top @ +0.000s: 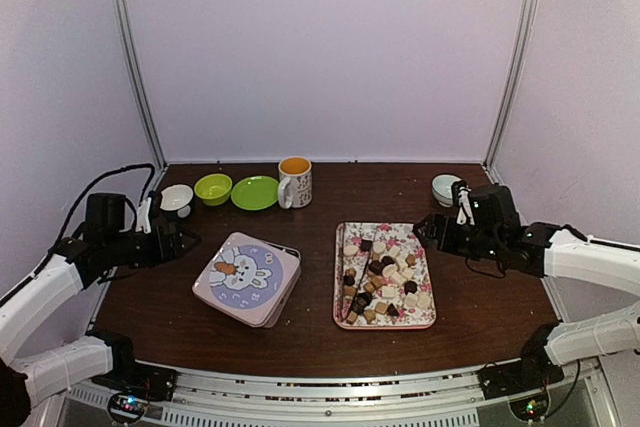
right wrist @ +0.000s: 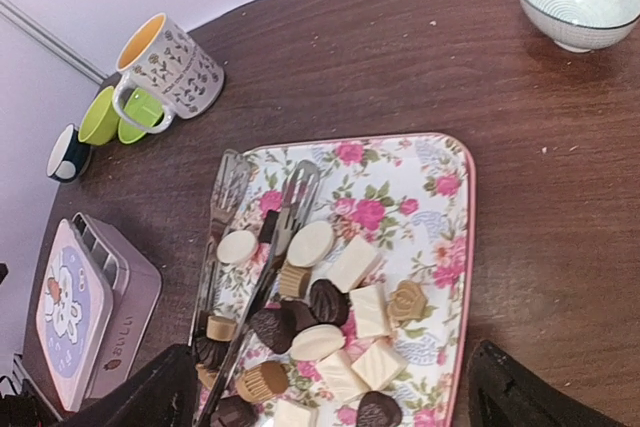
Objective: Pack the chocolate
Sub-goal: Move the box lid to the packing box.
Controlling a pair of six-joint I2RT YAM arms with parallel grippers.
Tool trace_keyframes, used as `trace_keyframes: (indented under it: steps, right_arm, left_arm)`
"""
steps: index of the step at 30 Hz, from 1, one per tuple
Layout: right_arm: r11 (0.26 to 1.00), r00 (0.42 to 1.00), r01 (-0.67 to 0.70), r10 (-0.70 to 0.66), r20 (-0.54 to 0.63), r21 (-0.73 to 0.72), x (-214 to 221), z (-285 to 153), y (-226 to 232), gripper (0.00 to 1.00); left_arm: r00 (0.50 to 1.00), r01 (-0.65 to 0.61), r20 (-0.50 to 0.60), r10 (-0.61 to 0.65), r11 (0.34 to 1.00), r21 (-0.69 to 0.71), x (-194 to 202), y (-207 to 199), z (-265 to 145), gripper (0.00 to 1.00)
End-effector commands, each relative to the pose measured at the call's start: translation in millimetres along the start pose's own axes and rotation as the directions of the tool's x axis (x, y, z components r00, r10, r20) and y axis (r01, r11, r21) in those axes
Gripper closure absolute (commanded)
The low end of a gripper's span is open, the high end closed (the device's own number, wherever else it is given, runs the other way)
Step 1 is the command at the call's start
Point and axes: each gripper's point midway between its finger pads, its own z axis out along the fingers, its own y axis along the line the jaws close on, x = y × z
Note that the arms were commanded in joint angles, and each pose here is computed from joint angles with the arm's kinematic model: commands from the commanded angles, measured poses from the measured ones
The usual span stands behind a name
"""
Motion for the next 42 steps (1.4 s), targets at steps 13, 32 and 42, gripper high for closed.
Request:
trace_keyframes:
  steps: [13, 32, 42]
  right_arm:
    - [0.986, 0.999, 0.031, -0.037, -0.033, -0.166, 28, 4, 97, 0.07]
    - [0.985, 0.998, 0.055, -0.06, -0.025, -0.166, 28, -3, 96, 0.06]
    - [0.969, 0.989, 0.053, -0.084, -0.12, -0.242, 51, -7, 102, 0.06]
  left_arm:
    - [0.997, 0.0, -0.071, 0.0, 1.0, 0.002, 14, 18, 42, 0.02]
    - [0.966, 0.123, -0.253, -0.06, 0.963, 0.238, 54, -14, 95, 0.02]
    - [0.959, 0.192, -0.248, -0.135, 0.957, 0.22, 70, -58, 108, 0.02]
